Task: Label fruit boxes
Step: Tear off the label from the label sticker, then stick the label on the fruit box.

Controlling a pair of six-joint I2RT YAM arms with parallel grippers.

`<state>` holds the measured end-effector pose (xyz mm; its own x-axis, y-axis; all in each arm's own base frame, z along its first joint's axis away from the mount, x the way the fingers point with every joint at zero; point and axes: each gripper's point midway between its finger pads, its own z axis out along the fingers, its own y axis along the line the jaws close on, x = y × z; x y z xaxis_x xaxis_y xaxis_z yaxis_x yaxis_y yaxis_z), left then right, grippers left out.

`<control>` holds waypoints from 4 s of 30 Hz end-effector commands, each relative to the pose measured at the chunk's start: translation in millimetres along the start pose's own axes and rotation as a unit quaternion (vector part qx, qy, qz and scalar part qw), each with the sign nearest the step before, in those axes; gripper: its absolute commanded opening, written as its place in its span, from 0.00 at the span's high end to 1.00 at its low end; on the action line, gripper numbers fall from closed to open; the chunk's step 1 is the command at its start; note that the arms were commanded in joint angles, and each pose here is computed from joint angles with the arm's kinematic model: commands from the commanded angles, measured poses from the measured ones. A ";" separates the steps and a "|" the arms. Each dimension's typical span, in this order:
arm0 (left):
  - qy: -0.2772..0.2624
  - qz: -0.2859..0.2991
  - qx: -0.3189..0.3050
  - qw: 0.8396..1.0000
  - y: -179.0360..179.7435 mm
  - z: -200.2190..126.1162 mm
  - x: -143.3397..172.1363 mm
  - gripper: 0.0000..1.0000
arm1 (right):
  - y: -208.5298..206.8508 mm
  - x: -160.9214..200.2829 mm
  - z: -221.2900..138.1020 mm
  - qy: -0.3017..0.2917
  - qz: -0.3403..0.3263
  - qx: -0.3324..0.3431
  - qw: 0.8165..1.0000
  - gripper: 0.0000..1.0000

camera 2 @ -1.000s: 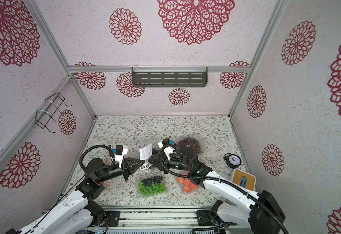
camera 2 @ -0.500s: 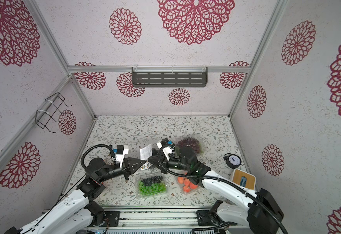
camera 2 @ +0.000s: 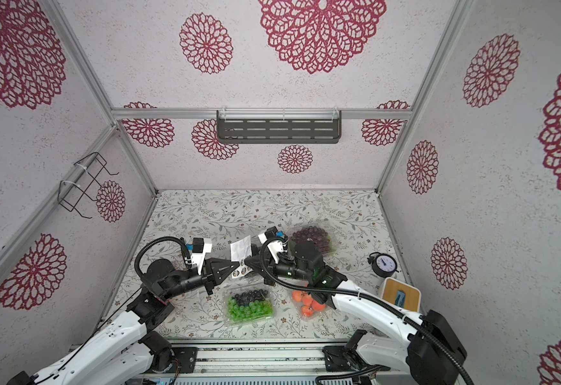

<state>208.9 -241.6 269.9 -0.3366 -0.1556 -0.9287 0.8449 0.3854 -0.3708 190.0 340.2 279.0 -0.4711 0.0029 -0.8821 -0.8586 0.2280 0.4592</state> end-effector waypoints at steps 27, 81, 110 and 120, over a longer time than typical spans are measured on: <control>-0.070 -0.004 -0.234 0.970 78.1 -31.7 -23.5 1.00 | -49.8 25.6 -18.3 -0.064 0.216 0.238 0.945 1.00; -0.022 -0.063 -0.232 0.970 76.8 -66.3 66.7 1.00 | -64.4 185.5 -1.7 0.036 0.419 0.518 0.745 0.99; -0.037 -0.058 -0.224 0.972 69.4 -74.7 66.1 1.00 | -64.8 178.5 -7.7 0.164 0.332 0.544 0.753 0.57; -0.036 -0.059 -0.229 0.971 72.1 -74.8 67.8 1.00 | -52.3 142.2 11.4 0.114 0.311 0.409 0.850 0.84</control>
<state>215.2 -157.4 186.2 -0.3673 -0.2859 -0.8851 0.5322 0.7158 -0.4521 162.4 334.5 116.8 -0.8982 0.1994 -0.3918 0.0080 0.8984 0.4390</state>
